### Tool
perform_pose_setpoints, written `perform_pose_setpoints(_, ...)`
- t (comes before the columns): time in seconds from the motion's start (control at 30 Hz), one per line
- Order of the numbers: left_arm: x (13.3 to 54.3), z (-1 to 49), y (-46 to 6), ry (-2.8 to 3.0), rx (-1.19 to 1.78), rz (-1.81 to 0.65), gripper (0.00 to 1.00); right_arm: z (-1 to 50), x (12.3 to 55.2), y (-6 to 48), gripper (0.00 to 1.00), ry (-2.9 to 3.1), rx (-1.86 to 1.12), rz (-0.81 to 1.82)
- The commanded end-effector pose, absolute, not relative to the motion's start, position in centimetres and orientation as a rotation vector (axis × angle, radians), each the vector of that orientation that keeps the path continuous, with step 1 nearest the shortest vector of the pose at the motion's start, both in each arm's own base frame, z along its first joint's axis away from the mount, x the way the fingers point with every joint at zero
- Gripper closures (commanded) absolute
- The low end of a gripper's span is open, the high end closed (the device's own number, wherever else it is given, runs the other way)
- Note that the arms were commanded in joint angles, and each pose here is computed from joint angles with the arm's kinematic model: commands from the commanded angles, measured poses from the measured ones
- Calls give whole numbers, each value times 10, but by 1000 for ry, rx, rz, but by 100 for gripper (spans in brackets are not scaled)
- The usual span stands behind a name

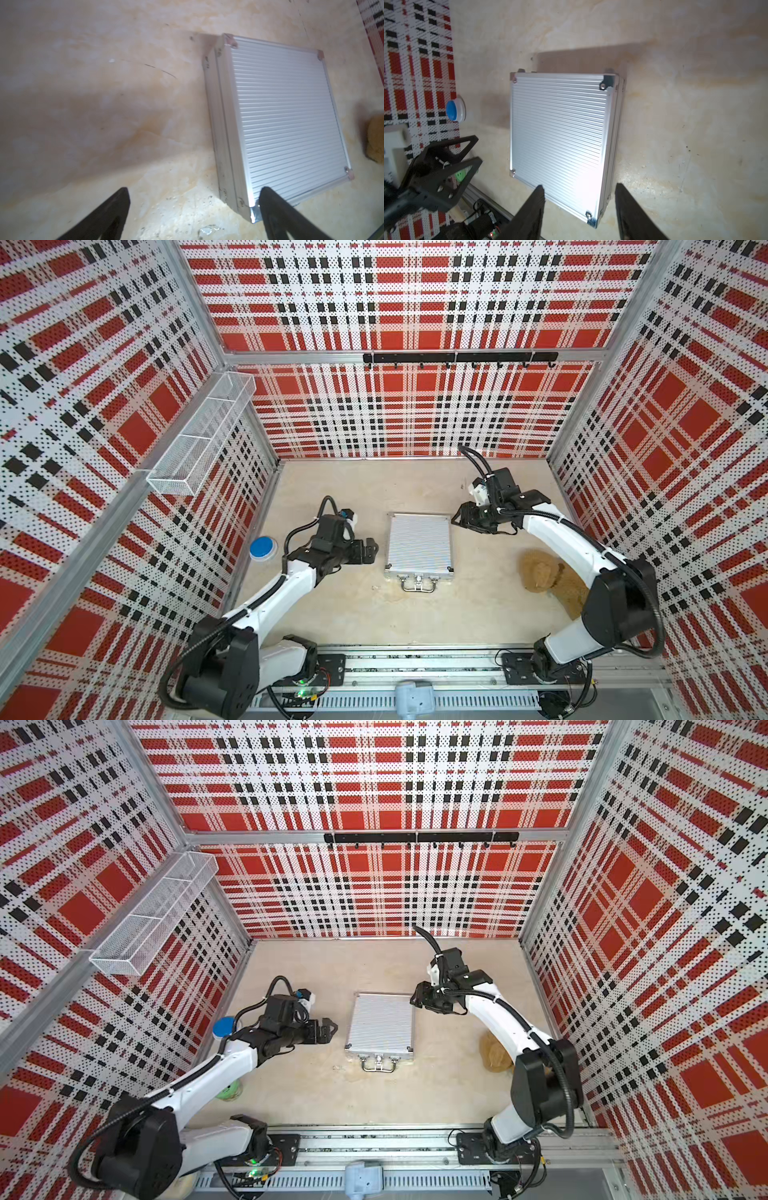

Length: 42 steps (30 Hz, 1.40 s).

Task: Close the poker set cases
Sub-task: Close the lid of the poker set case, then adjust the poker set case at the center of the board.

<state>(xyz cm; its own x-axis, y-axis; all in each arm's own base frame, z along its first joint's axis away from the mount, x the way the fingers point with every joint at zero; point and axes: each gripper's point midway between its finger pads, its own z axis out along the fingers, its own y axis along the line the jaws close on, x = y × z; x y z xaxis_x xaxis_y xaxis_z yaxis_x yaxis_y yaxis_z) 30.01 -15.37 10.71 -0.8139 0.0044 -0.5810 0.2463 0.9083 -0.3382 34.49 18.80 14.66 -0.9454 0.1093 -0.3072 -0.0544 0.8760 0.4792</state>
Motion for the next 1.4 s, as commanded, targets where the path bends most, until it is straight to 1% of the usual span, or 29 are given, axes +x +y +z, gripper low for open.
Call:
perform_pose_setpoints(0.0,306,109,-183,2461,247,-558,1,131,368,195,37,2659,23,704)
perform_pose_setpoints(0.13,304,99,-211,2479,282,-604,1,114,382,204,35,2666,6,732)
perform_pose_setpoints(0.23,299,89,-222,2514,313,-608,0,105,391,207,33,2679,-3,722)
perform_pose_setpoints(0.37,286,76,-233,2562,344,-623,1,89,401,212,33,2714,4,716)
perform_pose_setpoints(0.63,258,68,-259,2606,428,-700,6,72,413,238,36,2751,-125,777)
perform_pose_setpoints(0.87,236,64,-280,2629,490,-734,7,67,418,266,37,2772,-225,827)
perform_pose_setpoints(1.07,227,63,-297,2635,536,-750,7,64,423,283,38,2782,-283,853)
perform_pose_setpoints(1.27,226,65,-305,2633,564,-750,7,67,429,284,38,2781,-311,830)
perform_pose_setpoints(1.37,227,69,-299,2634,557,-720,6,77,435,269,36,2768,-287,753)
